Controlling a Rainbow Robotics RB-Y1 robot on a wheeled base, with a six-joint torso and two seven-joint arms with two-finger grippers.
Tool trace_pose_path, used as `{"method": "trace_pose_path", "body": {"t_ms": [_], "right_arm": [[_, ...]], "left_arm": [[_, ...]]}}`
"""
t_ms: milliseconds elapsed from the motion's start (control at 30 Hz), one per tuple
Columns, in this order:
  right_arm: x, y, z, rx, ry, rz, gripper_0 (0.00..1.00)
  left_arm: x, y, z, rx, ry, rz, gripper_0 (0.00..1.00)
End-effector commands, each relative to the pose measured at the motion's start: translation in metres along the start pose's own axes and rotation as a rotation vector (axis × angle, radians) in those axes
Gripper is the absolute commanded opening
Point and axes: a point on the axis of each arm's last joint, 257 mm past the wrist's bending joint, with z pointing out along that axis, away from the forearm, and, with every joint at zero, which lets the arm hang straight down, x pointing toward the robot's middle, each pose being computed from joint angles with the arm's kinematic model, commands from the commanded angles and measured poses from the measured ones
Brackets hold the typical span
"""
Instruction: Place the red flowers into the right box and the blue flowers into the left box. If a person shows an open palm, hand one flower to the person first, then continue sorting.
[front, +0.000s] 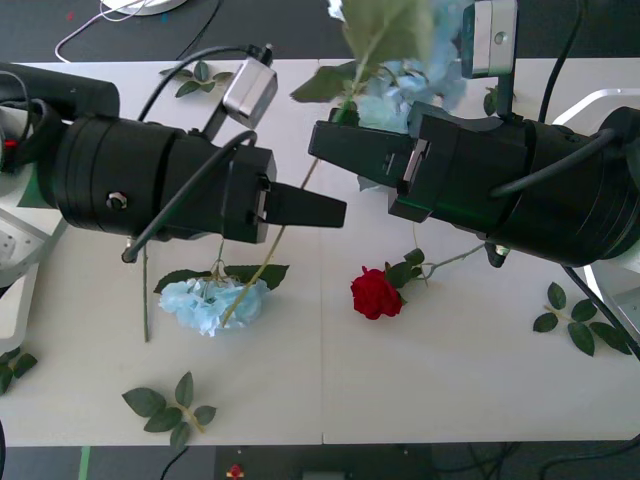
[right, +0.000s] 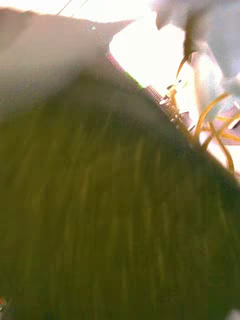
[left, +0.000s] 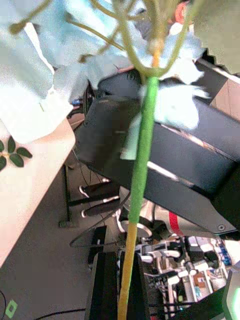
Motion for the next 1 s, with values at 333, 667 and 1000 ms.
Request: {"method": "trace_pose_path", "body": {"t_ms": [333, 667, 1000], "right_arm": [[-0.014, 0.022, 0.009, -0.053, -0.03, -0.082, 1.0], [-0.006, 0.015, 0.007, -0.029, 0.006, -0.078, 1.0], [0.015, -0.049, -0.02, 0.222, 0.157, -0.016, 1.0]], "left_arm": [[-0.072, -0.062, -0.087, -0.043, -0.219, 0.266, 0.0], [-0.084, -0.04, -0.218, -0.486, -0.243, 0.118, 0.0], [-0.081, 0.004, -0.347, -0.91, -0.268, -0.192, 0.0]]}}
